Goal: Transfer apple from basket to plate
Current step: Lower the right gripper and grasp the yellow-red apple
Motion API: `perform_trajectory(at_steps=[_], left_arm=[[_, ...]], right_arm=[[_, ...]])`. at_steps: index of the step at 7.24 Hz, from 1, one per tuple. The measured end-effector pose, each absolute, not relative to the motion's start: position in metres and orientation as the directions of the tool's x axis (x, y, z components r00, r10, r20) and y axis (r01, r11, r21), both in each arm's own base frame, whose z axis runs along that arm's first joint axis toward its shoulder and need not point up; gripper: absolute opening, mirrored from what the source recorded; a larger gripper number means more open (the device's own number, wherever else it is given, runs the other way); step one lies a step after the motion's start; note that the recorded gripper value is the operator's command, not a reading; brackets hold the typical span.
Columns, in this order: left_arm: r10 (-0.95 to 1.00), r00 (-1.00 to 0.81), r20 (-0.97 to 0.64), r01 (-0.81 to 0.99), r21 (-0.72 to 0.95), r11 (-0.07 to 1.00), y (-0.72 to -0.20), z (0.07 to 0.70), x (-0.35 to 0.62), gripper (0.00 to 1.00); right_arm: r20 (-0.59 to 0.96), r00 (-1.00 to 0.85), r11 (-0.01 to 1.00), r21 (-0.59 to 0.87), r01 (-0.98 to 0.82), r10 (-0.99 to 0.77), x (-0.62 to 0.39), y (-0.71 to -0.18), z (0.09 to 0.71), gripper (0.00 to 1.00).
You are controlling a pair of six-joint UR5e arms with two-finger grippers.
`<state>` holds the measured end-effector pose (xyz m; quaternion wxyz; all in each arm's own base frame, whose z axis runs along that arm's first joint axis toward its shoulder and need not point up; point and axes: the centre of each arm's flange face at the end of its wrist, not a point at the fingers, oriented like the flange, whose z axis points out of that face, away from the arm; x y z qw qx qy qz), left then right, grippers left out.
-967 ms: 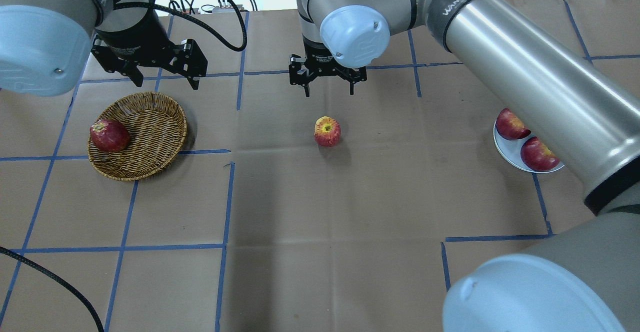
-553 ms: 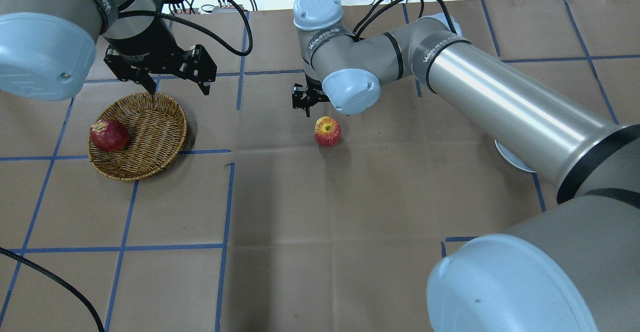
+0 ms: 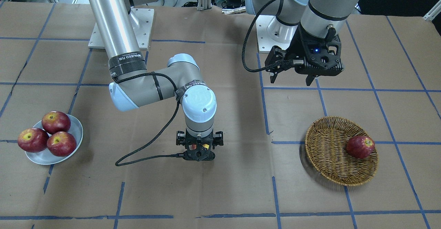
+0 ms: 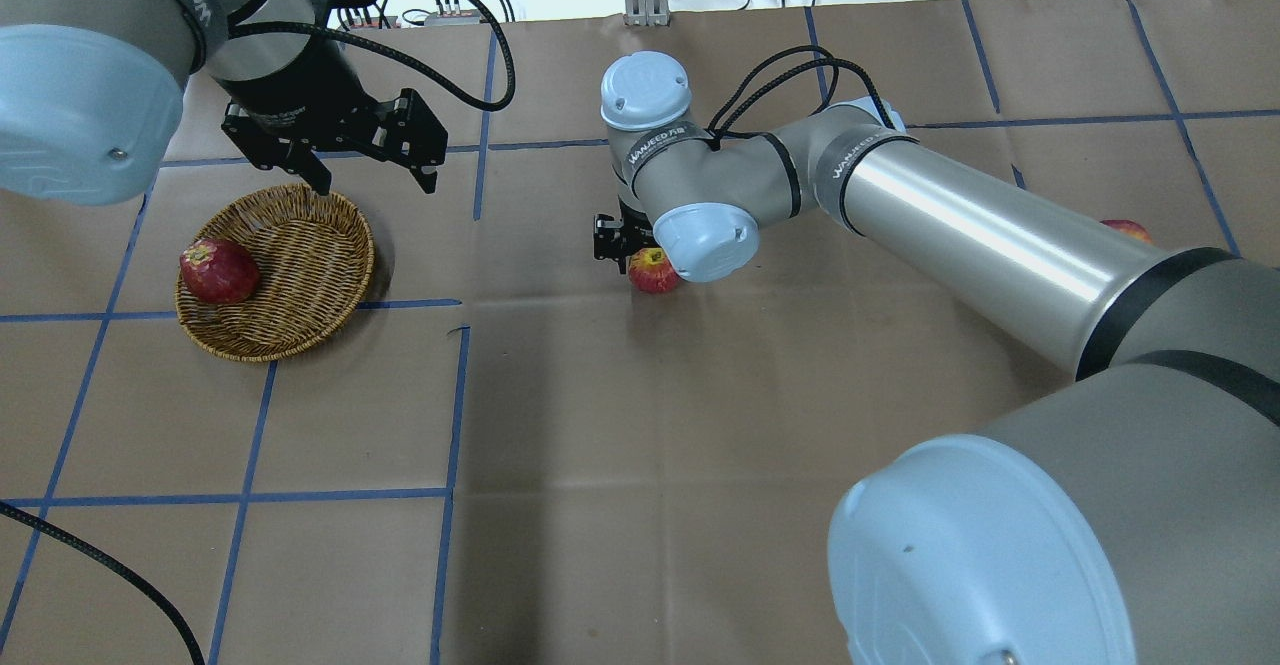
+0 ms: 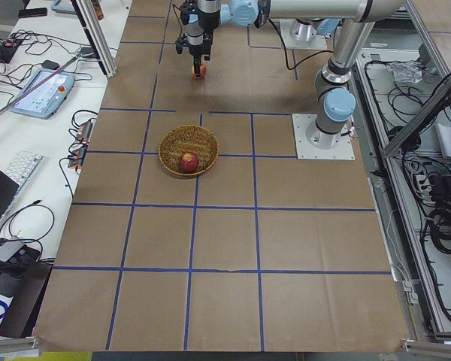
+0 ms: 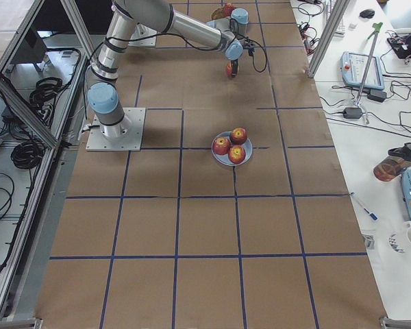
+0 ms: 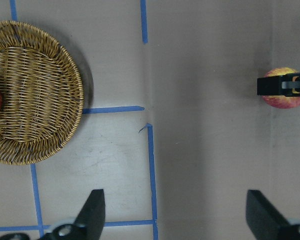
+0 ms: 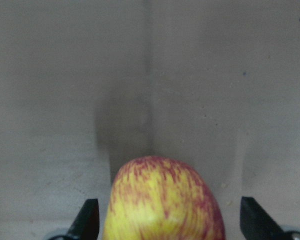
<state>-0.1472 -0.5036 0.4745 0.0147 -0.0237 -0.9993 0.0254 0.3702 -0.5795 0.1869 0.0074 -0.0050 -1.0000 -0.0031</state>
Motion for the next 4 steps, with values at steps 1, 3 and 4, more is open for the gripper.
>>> perform_trajectory(at_steps=[1, 3, 4], left_arm=[[0.049, -0.998, 0.029, 0.048, -0.049, 0.998, -0.501, 0.476, -0.148, 0.99], [0.053, -0.998, 0.031, 0.051, -0.043, 0.998, -0.498, 0.478, -0.150, 0.99], [0.054, -0.998, 0.034, 0.053, -0.036, 0.998, -0.496, 0.479, -0.151, 0.99]], right_arm=[[0.011, -1.000, 1.000, 0.008, 0.010, 0.010, 0.371, -0.580, 0.186, 0.54], [-0.001, -1.000, 1.000, 0.002, 0.012, 0.012, 0.371, -0.583, 0.190, 0.47], [-0.005, -1.000, 1.000, -0.010, 0.012, 0.012, 0.372, -0.587, 0.196, 0.47]])
